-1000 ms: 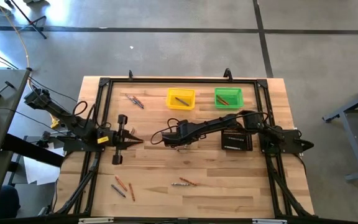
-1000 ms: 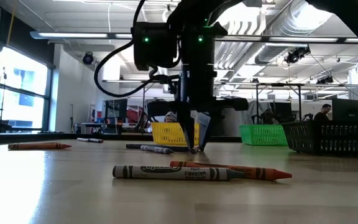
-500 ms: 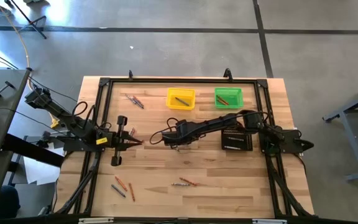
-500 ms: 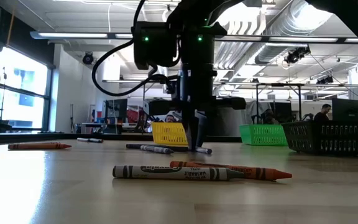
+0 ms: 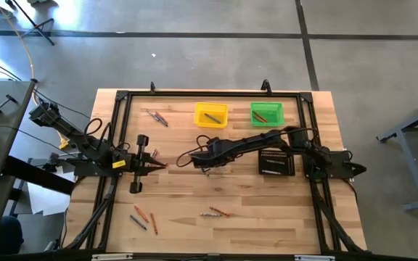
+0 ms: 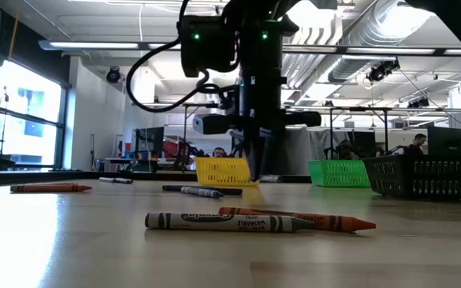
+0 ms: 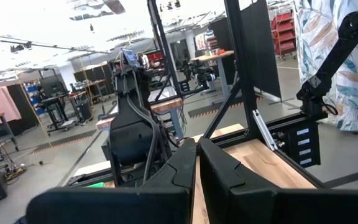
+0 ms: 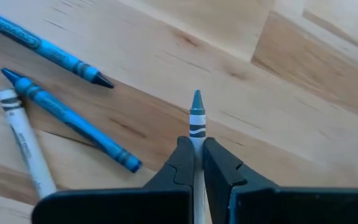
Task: Sort crayons
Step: Put the gray crayon into the black bin
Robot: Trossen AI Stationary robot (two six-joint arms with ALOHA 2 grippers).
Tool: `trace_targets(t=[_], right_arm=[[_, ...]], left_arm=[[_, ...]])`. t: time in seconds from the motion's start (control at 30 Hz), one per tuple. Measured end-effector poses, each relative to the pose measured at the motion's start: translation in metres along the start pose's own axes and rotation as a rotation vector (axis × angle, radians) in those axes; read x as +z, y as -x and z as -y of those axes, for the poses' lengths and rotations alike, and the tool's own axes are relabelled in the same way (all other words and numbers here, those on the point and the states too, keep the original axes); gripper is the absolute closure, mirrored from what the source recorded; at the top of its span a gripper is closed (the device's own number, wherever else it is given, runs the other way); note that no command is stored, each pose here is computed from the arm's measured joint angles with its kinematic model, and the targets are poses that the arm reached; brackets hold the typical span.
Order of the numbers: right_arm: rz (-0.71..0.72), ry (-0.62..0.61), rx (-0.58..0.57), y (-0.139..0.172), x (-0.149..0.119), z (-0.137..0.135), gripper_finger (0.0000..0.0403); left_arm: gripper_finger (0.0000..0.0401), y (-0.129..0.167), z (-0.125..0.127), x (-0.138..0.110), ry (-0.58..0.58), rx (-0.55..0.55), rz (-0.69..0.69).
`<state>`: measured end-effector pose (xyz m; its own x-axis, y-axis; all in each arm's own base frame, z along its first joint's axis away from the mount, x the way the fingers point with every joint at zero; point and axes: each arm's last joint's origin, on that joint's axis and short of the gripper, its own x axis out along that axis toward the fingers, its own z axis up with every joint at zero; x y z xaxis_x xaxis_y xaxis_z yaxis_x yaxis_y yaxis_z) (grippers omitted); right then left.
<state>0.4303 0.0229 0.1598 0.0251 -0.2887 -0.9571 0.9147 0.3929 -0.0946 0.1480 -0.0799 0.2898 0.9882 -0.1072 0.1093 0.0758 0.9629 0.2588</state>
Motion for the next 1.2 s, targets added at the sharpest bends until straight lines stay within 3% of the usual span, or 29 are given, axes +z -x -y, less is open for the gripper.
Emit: trace_targets(t=[0.33, 0.67, 0.83, 0.9, 1.0, 1.2], right_arm=[[0.02, 0.075, -0.13, 0.021, 0.008, 0.024, 0.0402], [0.129, 0.191, -0.125, 0.09, 0.015, 0.062, 0.0402], [0.128, 0.199, -0.211, 0.116, 0.001, 0.084, 0.0402], [0.159, 0.204, -0.179, 0.121, -0.006, 0.088, 0.0402], [0.162, 0.199, -0.175, 0.122, -0.019, 0.1, 0.0402], [0.154, 0.059, -0.241, 0.106, -0.057, 0.147, 0.0402]], left_arm=[[0.0392, 0.0, 0.0, 0.0, 0.0, 0.0, -0.001], [0.0392, 0.0, 0.0, 0.0, -0.006, 0.001, 0.001], [0.0392, 0.0, 0.0, 0.0, -0.016, 0.001, 0.001], [0.0392, 0.0, 0.0, 0.0, -0.017, 0.0, 0.0], [0.0392, 0.0, 0.0, 0.0, -0.011, 0.0, -0.001], [0.0392, 0.0, 0.0, 0.0, 0.001, 0.001, 0.001]])
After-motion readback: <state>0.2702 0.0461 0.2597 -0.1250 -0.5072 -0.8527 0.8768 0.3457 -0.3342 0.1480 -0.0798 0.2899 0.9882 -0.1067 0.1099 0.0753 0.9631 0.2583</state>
